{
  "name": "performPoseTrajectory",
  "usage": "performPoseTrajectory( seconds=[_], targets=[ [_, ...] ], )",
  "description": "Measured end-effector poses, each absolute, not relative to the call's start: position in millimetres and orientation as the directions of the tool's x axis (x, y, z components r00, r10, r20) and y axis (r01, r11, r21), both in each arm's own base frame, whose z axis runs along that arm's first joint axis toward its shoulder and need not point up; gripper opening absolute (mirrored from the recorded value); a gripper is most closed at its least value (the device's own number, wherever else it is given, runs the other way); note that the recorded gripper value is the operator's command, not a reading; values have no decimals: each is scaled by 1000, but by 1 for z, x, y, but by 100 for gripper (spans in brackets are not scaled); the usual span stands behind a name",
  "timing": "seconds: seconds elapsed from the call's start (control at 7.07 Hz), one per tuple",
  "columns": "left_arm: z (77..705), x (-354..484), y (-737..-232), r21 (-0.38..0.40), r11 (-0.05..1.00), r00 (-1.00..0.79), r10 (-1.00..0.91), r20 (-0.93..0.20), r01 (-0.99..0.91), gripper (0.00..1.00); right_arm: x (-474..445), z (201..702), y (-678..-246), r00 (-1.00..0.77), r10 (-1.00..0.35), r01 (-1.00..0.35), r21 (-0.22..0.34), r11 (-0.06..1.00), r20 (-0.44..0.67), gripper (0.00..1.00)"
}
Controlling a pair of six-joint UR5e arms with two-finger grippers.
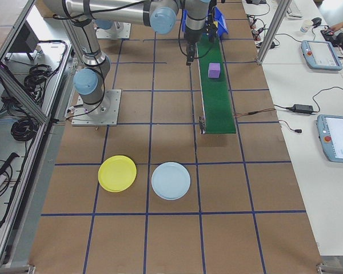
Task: Move block left to right into plate
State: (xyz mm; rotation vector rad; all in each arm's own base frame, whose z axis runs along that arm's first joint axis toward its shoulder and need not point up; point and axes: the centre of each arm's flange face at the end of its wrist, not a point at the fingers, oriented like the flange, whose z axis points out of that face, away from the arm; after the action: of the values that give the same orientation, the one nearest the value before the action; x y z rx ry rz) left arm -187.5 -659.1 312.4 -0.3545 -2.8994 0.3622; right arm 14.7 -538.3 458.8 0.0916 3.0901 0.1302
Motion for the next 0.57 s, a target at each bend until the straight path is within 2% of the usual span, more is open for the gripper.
performPoseTrajectory(
  seconds=[0.28,0.57],
  targets=[
    [311,-188,-659,-258,945,-955,249,163,202,100,-39,423,-594,-996,70,67,45,997,-54,100],
    [343,-185,-650,-269,945,-963,231,140,188,100,-66,392,-619,-993,50,47,34,998,-111,100]
  ],
)
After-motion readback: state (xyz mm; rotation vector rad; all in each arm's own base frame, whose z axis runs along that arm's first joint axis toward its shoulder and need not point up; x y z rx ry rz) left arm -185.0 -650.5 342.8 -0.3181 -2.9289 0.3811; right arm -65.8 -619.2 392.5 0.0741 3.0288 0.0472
